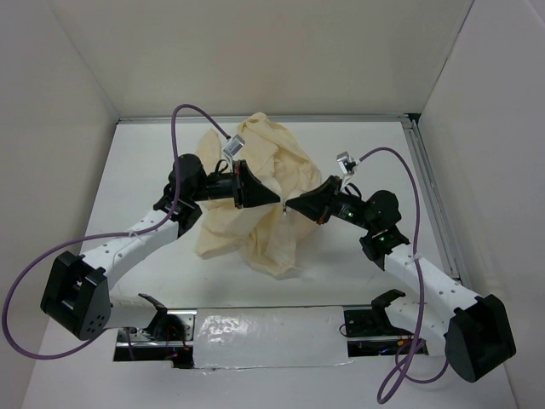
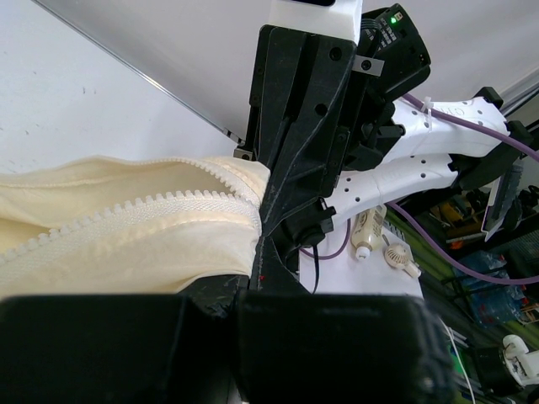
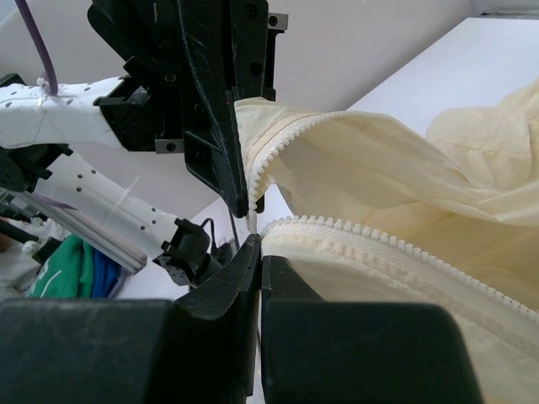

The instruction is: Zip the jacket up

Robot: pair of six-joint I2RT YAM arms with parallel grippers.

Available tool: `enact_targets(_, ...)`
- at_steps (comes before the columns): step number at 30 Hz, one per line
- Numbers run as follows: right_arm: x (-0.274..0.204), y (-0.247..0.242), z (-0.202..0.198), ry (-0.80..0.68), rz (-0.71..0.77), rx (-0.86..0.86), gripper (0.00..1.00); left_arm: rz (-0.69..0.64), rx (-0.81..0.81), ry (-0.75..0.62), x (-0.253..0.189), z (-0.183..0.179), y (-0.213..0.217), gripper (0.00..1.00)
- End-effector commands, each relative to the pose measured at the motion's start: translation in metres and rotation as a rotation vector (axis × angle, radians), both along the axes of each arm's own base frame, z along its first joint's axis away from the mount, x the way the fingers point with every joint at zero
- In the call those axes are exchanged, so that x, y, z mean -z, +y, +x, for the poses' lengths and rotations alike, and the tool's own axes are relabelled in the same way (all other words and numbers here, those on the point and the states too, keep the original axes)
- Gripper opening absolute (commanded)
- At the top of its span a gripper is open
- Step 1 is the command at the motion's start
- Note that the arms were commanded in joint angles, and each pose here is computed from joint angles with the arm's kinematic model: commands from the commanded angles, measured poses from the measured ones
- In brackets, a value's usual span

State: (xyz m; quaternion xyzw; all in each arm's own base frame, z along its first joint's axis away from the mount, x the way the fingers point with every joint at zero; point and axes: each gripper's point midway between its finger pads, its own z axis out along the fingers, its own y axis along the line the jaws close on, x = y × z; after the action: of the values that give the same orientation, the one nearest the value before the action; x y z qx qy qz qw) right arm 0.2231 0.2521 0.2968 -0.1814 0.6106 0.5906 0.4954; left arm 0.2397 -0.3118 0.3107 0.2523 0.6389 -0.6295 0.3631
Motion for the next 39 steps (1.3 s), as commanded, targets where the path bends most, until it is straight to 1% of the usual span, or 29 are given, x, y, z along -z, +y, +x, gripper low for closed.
enact_targets(1, -0.033, -0.002, -0.003, -0.102, 0.041, -0.006, 0.0, -0.031, 0.008, -0.052, -0.009, 0.001, 0.0, 0.0)
enact_targets(9, -0.038, -0.003, -0.005, -0.118, 0.053, -0.004, 0.0, -0.029, -0.007, -0.061, -0.008, 0.001, 0.002, 0.0)
enact_targets(16, -0.044, -0.002, -0.005, -0.124, 0.066, -0.017, 0.0, -0.027, 0.019, -0.044, -0.004, -0.003, 0.001, 0.0)
enact_targets(19, -0.041, 0.0, -0.006, -0.112, 0.051, -0.031, 0.0, -0.029, 0.006, -0.045, -0.004, -0.001, 0.001, 0.0)
enact_targets(29, -0.025, -0.003, -0.002, -0.069, -0.004, 0.007, 0.0, -0.046, -0.02, -0.082, -0.017, -0.006, 0.007, 0.0)
enact_targets(33, -0.023, -0.002, -0.005, -0.065, -0.006, -0.01, 0.0, -0.05, -0.036, -0.091, -0.02, -0.004, 0.008, 0.0)
enact_targets(39, -0.029, -0.002, -0.007, -0.084, 0.01, -0.017, 0.0, -0.048, -0.014, -0.079, -0.017, -0.005, 0.005, 0.0)
